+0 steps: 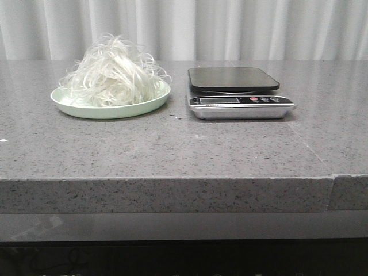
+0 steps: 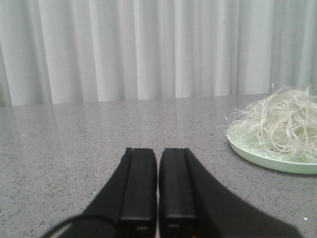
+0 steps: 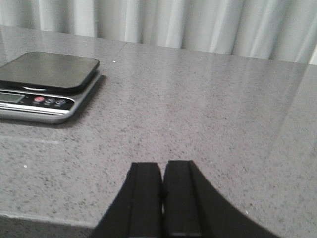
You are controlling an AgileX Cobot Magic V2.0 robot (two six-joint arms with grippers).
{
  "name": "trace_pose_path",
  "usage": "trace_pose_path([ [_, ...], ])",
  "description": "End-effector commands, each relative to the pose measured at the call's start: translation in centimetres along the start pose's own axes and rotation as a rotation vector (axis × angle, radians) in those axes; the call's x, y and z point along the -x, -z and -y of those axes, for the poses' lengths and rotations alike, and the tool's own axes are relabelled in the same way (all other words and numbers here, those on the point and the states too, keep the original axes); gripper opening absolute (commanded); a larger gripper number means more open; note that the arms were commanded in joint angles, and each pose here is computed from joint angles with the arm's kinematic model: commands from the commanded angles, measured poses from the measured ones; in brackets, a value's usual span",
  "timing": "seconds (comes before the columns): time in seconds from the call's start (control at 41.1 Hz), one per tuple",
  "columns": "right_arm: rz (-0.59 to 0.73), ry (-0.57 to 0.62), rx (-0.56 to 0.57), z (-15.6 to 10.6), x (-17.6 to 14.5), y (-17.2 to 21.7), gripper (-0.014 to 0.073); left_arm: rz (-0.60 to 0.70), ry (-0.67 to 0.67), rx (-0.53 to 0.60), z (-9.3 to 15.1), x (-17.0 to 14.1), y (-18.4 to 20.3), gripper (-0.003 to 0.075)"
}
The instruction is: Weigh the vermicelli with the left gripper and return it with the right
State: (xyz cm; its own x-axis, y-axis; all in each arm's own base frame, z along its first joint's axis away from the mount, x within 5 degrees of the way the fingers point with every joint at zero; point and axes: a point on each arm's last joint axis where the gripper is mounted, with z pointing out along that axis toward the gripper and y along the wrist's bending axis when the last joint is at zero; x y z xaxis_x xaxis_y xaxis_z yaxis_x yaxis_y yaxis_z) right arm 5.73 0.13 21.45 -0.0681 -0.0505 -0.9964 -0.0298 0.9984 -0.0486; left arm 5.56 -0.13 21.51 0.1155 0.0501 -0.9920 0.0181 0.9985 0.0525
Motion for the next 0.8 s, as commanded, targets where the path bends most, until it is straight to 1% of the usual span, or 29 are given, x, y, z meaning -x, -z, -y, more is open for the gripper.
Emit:
trace_pose_path([
  [0.0,0.144,0.002,-0.013,0.0,0.5,0.3,0.0160,0.090,0.018,0.010,-0.1,0.6,0.2,0.0142],
  [0.195,0.142,-0.004,-0.012,0.0,-0.9,0.2,0.0160,0.090,0.018,0.010,-0.1,0.6,0.2,0.0142],
  [0.463,0.144,-0.004,-0.012,0.0,-0.8,0.2,0.0160,0.090,0.018,0.010,-0.1,0.6,0.2,0.0142],
  [0.56,0.149,-0.024,-0.010,0.0,-0.8,0.2,0.0160,0.090,0.018,0.010,-0.1,0.6,0.2,0.0142],
  [0.633,0.153,-0.062,-0.007,0.0,-0.8,0.2,0.0160,0.090,0.018,0.010,-0.1,0.6,0.2,0.0142],
  [0.779,0.169,-0.064,-0.007,0.0,-0.6,0.2,0.0160,0.090,0.018,0.010,-0.1,0.6,0.2,0.0142],
])
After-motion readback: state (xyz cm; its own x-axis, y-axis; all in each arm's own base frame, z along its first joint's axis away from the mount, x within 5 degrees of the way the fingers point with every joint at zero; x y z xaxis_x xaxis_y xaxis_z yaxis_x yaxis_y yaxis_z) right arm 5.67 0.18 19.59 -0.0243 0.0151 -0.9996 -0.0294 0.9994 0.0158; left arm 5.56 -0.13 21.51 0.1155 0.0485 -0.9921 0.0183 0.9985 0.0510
